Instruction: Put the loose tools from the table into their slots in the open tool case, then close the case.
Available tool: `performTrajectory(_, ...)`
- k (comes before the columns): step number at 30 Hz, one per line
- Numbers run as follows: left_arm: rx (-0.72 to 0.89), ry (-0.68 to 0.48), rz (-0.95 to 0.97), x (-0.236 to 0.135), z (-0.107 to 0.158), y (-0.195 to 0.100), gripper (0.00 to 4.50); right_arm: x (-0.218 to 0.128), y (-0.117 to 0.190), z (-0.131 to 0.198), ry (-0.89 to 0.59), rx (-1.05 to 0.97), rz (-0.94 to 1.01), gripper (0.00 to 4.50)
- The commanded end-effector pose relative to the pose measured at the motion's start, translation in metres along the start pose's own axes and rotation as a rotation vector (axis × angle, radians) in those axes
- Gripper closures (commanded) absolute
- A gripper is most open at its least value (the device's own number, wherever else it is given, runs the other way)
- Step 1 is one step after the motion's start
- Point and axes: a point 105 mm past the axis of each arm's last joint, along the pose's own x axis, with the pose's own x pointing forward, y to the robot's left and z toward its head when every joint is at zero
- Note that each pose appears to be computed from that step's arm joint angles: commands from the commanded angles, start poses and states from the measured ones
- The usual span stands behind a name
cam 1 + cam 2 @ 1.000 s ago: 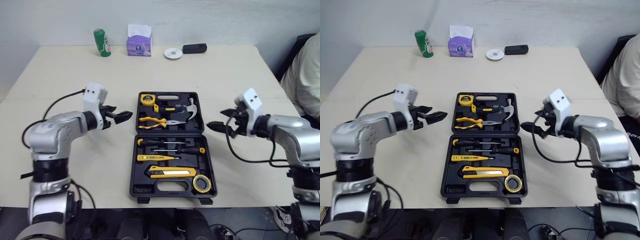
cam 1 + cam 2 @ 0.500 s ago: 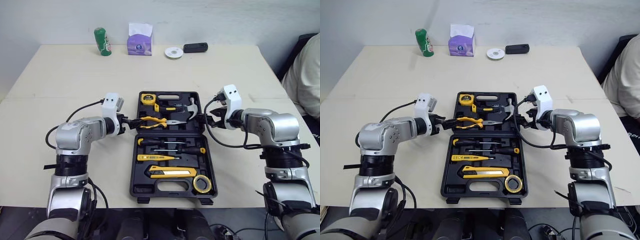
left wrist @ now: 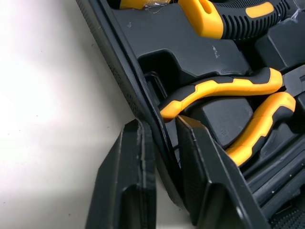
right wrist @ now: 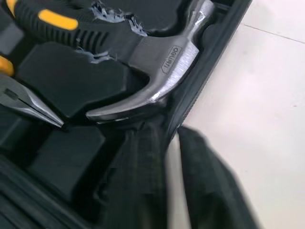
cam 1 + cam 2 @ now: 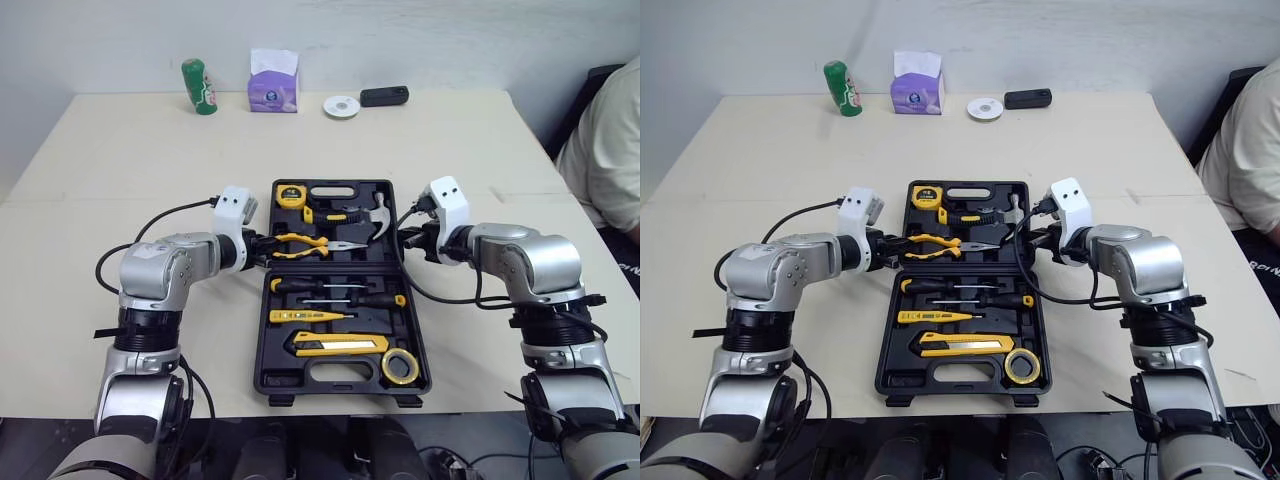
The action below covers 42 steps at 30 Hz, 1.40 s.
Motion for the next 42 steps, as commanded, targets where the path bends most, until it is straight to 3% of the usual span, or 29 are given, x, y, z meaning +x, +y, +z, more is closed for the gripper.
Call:
performTrajectory(1, 0.000, 0.056, -0.004, 0.005, -0.014, -0.002, 4.17, -0.006, -0.003, -0.011, 0.033, 0.032, -0.006, 4.50)
performTrajectory(12, 0.011, 0.000, -0.003, 0.009, -0.007, -0.002, 4.23, -0.006, -0.001, -0.014, 0.030, 0.024, -0.010, 4.50)
performTrajectory(24, 0.095, -0.297, -0.035, -0.002, 0.038, -0.013, 4.32, -0.007, -0.003, 0.027, -0.225, -0.159, -0.081, 4.50)
performTrajectory(36, 0.471, -0.639, 0.021, -0.017, 0.088, -0.013, 4.49, -0.021, -0.017, 0.069, -0.525, -0.522, -0.262, 4.50)
performTrajectory(40, 0.613, -0.681, 0.061, -0.017, 0.080, -0.008, 4.50, -0.021, -0.021, 0.061, -0.566, -0.660, -0.318, 4.50)
performTrajectory(42, 0.724, -0.670, 0.096, -0.016, 0.063, -0.004, 4.50, -0.021, -0.016, 0.046, -0.585, -0.769, -0.327, 4.50)
